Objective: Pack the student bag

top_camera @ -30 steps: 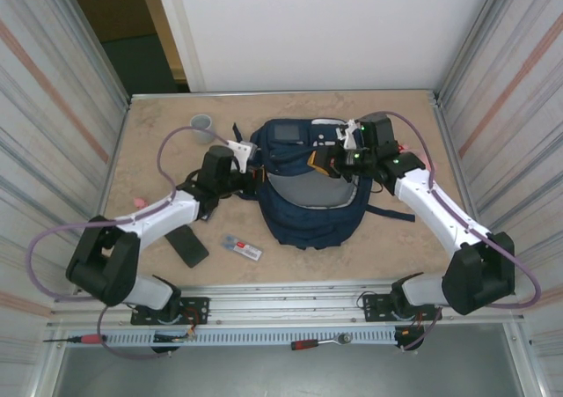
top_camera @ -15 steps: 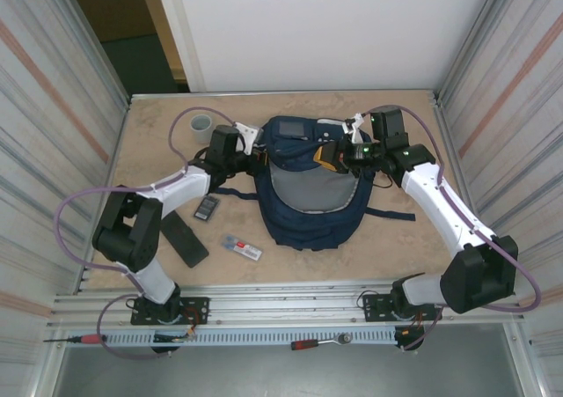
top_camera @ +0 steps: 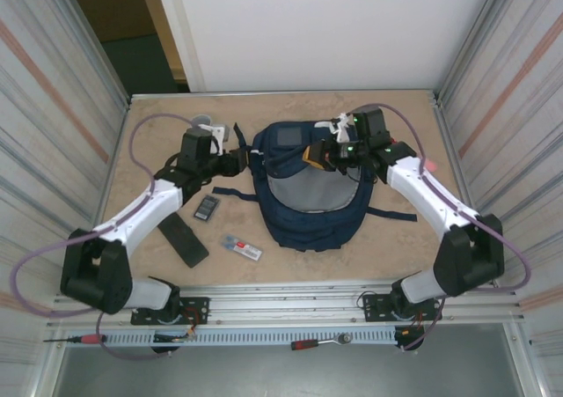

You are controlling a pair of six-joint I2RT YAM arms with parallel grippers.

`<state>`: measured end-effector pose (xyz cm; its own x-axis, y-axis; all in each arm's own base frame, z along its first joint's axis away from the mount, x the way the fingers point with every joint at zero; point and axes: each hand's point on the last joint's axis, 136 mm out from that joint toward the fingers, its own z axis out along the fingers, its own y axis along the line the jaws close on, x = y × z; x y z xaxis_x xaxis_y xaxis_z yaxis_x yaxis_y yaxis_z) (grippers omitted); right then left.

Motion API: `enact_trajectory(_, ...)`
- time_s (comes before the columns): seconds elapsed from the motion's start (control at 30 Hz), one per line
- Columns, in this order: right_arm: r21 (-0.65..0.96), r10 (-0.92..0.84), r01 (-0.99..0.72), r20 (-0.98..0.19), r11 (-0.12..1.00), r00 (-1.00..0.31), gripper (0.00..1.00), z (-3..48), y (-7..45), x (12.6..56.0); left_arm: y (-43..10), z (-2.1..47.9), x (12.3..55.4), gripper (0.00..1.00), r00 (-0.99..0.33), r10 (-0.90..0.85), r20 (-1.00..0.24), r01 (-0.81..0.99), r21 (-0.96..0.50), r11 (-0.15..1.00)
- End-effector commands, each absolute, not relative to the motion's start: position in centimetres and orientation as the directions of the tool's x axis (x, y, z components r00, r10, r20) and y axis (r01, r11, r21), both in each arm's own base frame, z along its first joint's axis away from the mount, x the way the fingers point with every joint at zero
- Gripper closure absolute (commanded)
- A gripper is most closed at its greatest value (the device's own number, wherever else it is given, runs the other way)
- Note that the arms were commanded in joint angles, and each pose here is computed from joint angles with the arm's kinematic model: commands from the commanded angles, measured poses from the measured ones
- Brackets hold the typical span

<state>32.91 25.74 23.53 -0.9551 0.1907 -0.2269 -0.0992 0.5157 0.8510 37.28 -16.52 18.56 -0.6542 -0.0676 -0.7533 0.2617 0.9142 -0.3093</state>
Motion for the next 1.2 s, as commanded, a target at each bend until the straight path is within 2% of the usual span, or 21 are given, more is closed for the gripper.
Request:
enact_trajectory(0.0,0.843,0.141,-0.210,-0.316,0.496,-0.938,1.00,24.2,27.5,34.4,-14.2,15.9,34.3,0.39,-0.755,-0.127,-0.644,0.121,-0.328,0.937)
enact_trajectory(0.13,0.842,0.133,-0.197,-0.300,0.503,-0.944,1.00,23.1,27.8,35.0,-12.0,14.1,31.5,0.37,-0.822,-0.152,-0.549,0.022,-0.297,0.954)
enact_trajectory(0.2,0.838,0.131,-0.194,-0.298,0.510,-0.945,1.00,22.7,27.8,34.9,-10.0,13.2,30.0,0.37,-0.838,-0.264,-0.477,-0.129,-0.296,0.946)
enact_trajectory(0.33,0.831,0.127,-0.189,-0.295,0.523,-0.947,1.00,22.2,27.6,34.7,-7.7,11.8,26.8,0.38,-0.792,-0.475,-0.383,-0.373,-0.313,0.874)
enact_trajectory(0.43,0.831,0.124,-0.186,-0.291,0.525,-0.949,1.00,22.0,27.7,34.5,-5.2,11.0,24.4,0.36,-0.748,-0.565,-0.348,-0.518,-0.226,0.825)
enact_trajectory(0.57,0.830,0.120,-0.186,-0.289,0.526,-0.950,1.00,21.7,27.8,34.3,-1.7,10.5,20.7,0.20,-0.674,-0.666,-0.320,-0.689,-0.054,0.723)
enact_trajectory(0.83,0.829,0.112,-0.197,-0.296,0.523,-0.949,1.00,22.0,28.3,34.0,-0.1,6.5,16.7,0.07,-0.642,-0.749,-0.167,-0.765,0.067,0.641)
enact_trajectory(1.03,0.830,0.104,-0.197,-0.291,0.521,-0.951,1.00,21.8,28.6,33.8,-1.2,4.8,17.6,0.02,-0.678,-0.724,-0.127,-0.733,0.034,0.680)
enact_trajectory(1.17,0.832,0.102,-0.190,-0.281,0.522,-0.954,1.00,21.5,28.6,33.9,-1.9,3.8,18.4,0.01,-0.692,-0.715,-0.102,-0.720,0.019,0.694)
